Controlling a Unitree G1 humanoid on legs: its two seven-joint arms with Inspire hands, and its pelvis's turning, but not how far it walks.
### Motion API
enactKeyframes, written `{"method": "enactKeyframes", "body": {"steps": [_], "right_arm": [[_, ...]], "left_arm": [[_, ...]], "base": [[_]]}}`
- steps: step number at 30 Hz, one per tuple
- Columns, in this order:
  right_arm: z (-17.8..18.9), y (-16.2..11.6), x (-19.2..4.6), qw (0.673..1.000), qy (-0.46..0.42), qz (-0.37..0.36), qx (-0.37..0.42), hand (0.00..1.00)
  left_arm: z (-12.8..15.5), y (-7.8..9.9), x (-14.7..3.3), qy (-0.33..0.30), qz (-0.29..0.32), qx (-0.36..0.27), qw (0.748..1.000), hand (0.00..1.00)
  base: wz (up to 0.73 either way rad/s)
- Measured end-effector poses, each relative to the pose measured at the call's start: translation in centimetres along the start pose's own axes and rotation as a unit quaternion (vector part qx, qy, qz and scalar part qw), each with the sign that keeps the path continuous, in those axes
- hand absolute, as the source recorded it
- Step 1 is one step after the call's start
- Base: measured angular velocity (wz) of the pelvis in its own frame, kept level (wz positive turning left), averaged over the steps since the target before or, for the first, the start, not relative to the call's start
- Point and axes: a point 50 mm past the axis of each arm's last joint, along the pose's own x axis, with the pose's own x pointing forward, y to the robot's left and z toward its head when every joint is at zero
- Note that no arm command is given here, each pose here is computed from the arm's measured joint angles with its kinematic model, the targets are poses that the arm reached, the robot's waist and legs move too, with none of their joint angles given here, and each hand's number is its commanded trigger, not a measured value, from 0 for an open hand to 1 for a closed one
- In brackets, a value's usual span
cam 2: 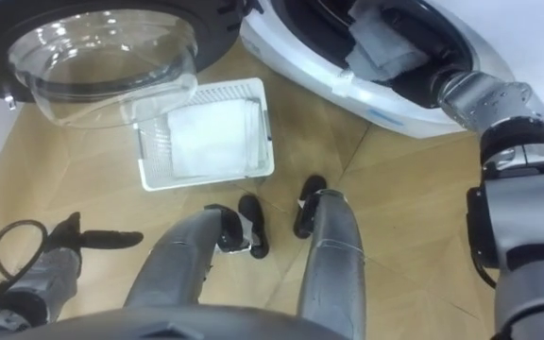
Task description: Put towel into washing machine
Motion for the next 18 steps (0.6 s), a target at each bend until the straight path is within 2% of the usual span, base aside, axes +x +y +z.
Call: {"method": "enactKeyframes", "body": {"steps": [10, 18], "right_arm": [[0.4, 0.2, -0.1, 0.998, -0.012, 0.03, 0.048, 0.0], [0.4, 0.3, -0.1, 0.998, -0.014, 0.02, 0.051, 0.0]], "left_arm": [[0.7, -0.4, 0.0, -0.011, -0.006, 0.007, 1.0, 0.0], [1.1, -0.4, -0.1, -0.022, -0.002, 0.014, 1.0, 0.0]], "base": [[0.0], [0.0]]}}
